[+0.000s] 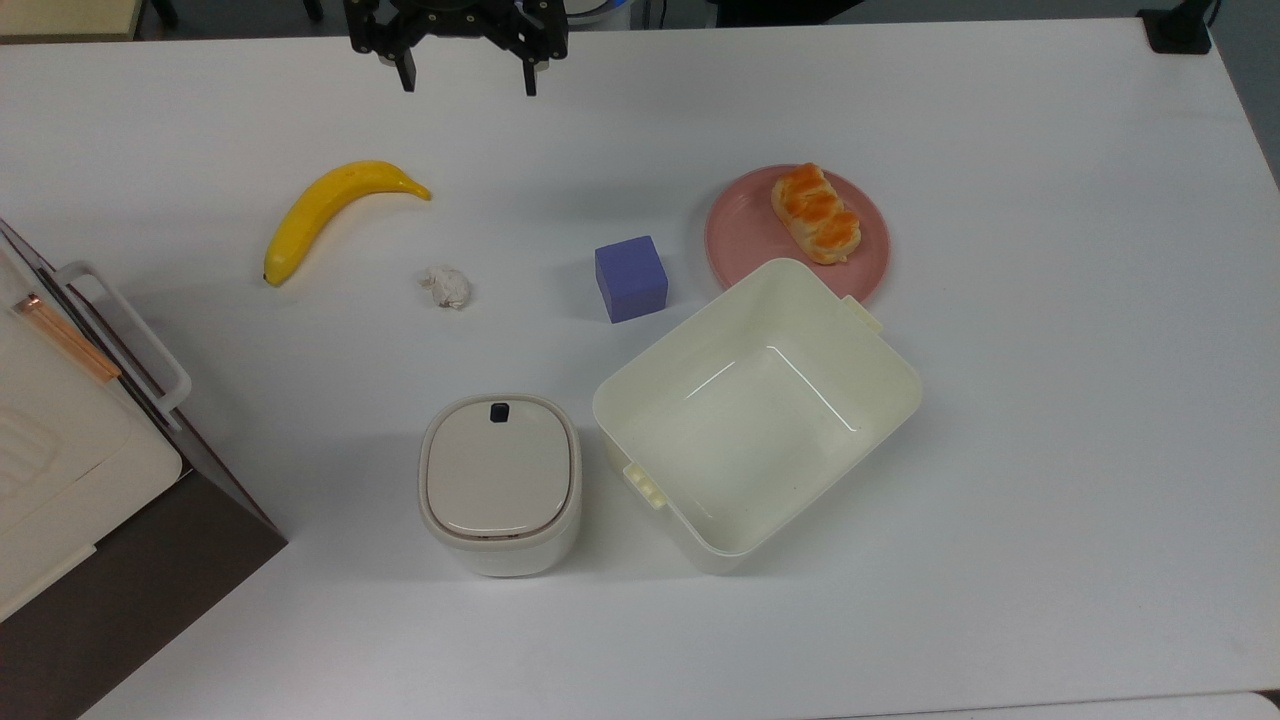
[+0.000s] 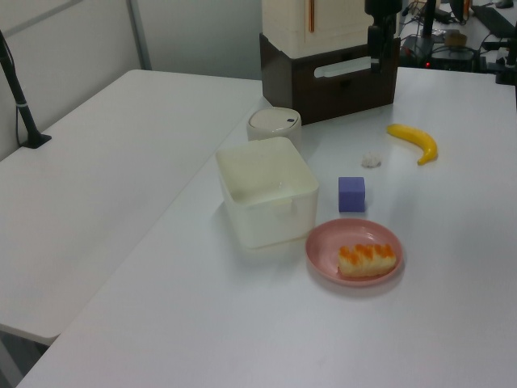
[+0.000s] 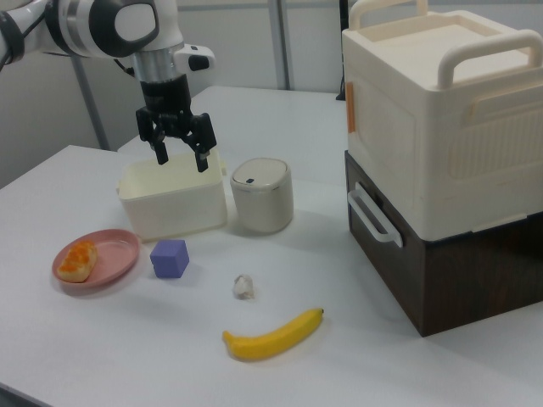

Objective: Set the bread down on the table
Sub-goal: 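Move the open gripper toward the bread roll on the pink plate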

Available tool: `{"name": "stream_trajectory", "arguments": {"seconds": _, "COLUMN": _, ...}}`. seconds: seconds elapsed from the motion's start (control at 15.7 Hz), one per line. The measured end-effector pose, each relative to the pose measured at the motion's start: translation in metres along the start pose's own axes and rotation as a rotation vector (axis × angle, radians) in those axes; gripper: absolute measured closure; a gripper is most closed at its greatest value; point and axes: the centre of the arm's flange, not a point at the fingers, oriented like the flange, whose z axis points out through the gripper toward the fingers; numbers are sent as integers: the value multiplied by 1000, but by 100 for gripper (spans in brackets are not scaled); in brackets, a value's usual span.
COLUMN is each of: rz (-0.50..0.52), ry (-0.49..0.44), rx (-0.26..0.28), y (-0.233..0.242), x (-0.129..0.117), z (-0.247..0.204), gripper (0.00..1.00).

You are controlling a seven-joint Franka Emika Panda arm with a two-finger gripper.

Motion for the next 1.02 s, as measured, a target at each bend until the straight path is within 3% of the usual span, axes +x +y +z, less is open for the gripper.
{"name": "stream_trajectory", "arguments": {"seconds": 0.13, "rz": -72, "ry": -29, "rx": -17, "y": -7, "x": -2, "z": 6, "gripper": 0}}
{"name": "stream_trajectory", "arguments": {"seconds": 0.32, "rz": -195, "ry": -90, "rx": -87, "y": -37, "x": -10, "z": 24, "gripper": 0}}
{"name": "stream_trajectory", "arguments": {"seconds": 0.51, "rz": -266, "ry": -112, "rx": -113, "y": -73, "x": -25, "z": 43, "gripper": 0}}
{"name": "stream_trajectory", "arguments": {"seconds": 1.02, "rz": -235, "ry": -58, "rx": -198, "y": -184, "x": -50, "z": 104, "gripper": 0}}
